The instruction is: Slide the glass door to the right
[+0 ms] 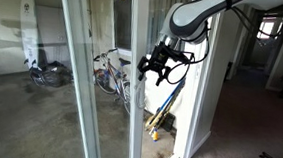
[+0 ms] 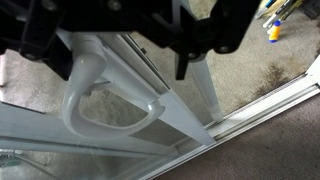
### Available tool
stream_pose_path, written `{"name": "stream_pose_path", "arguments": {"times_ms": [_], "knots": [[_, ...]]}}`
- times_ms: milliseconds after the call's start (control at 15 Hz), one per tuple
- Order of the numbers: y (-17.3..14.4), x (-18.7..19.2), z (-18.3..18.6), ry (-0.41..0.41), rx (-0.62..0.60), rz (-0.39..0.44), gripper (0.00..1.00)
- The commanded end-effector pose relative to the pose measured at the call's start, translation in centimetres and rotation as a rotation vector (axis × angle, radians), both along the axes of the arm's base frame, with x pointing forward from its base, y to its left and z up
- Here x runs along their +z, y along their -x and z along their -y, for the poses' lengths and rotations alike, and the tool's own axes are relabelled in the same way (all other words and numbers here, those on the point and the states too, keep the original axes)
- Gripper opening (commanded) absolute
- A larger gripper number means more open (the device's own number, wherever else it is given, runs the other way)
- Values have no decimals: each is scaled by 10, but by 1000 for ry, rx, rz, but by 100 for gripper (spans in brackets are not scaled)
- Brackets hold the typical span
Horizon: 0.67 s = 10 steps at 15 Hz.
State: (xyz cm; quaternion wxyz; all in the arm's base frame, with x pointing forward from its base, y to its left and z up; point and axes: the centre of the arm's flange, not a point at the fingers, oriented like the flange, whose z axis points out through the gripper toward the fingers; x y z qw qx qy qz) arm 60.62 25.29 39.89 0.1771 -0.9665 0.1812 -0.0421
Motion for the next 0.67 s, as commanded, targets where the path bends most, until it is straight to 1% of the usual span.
{"name": "stream_pose_path", "arguments": {"times_ms": [0, 133, 267, 467, 600], "knots": [[1, 1, 13, 10, 4, 5, 100], [2, 1, 23, 27, 4, -12, 100], [4, 3, 42, 28, 7, -9, 100], [11, 15, 80, -3, 17, -6, 100], [12, 22, 96, -31, 12, 1, 100]]}}
